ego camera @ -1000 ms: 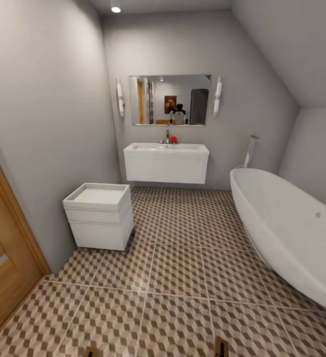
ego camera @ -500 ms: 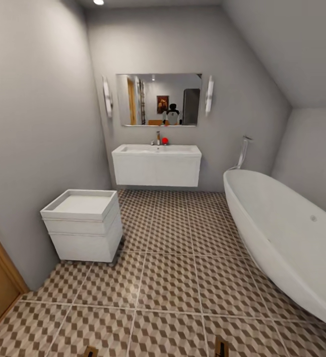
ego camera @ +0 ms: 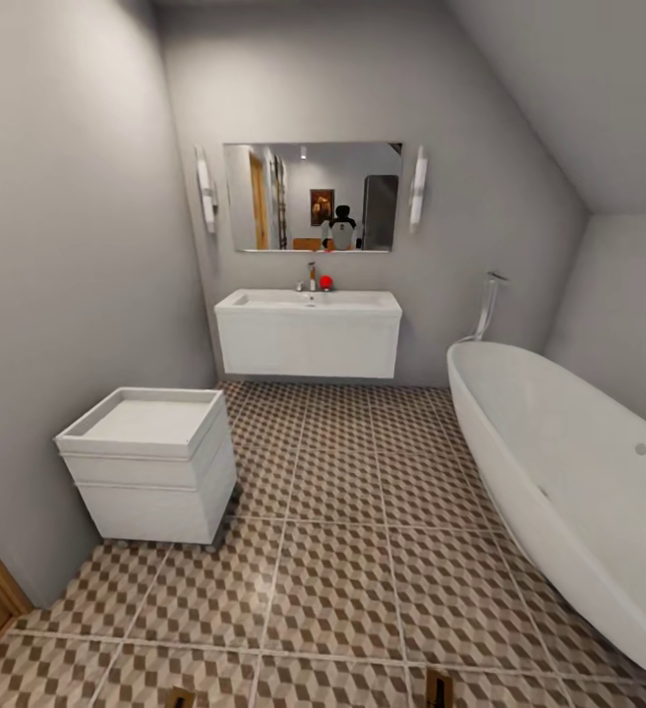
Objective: Take the four mousetraps from the cabinet in the bathroom and place them on the bathroom floor. Make sure all four end up on the same floor surface, and ensure that at least two of them are either under or directly next to the same bathroom sink.
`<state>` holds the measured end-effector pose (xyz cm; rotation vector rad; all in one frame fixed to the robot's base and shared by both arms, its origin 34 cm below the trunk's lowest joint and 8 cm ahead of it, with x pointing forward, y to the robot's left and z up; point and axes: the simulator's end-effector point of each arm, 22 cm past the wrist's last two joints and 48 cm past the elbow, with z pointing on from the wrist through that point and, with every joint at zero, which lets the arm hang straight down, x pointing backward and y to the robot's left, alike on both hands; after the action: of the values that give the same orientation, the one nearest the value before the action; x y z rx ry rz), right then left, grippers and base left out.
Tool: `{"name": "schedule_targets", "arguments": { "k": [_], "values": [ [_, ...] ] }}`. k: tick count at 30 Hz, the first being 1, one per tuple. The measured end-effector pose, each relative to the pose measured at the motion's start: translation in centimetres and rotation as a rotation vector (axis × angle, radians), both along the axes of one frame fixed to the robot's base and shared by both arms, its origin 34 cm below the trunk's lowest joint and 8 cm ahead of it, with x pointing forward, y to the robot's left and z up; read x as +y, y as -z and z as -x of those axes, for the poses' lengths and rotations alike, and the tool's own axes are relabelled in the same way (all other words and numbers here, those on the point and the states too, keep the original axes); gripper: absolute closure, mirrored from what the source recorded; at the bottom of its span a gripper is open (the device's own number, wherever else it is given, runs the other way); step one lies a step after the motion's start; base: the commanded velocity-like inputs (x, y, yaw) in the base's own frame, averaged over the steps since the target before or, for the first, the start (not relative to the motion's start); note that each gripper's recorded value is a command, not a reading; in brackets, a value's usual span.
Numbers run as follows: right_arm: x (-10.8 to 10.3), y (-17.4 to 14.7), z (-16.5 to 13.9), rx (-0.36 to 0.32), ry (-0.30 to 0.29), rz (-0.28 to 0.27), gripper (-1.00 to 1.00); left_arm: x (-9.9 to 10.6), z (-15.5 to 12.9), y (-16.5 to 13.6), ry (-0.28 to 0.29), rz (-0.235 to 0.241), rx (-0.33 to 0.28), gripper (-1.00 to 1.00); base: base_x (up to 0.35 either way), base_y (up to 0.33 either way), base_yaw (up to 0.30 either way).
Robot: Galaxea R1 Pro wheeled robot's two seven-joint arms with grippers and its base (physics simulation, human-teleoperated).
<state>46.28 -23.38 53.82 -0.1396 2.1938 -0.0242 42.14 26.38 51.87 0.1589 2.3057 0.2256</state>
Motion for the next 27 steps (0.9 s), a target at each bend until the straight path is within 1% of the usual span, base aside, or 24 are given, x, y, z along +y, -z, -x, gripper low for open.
{"name": "schedule_targets", "arguments": {
  "k": [27],
  "values": [
    [-0.05,-0.02,-0.02,-0.001,0.001,0.001,1.0,-0.05,0.02,0.01,0.0,0.001,0.0,1.0,0.307,0.0,0.0]
  ]
}}
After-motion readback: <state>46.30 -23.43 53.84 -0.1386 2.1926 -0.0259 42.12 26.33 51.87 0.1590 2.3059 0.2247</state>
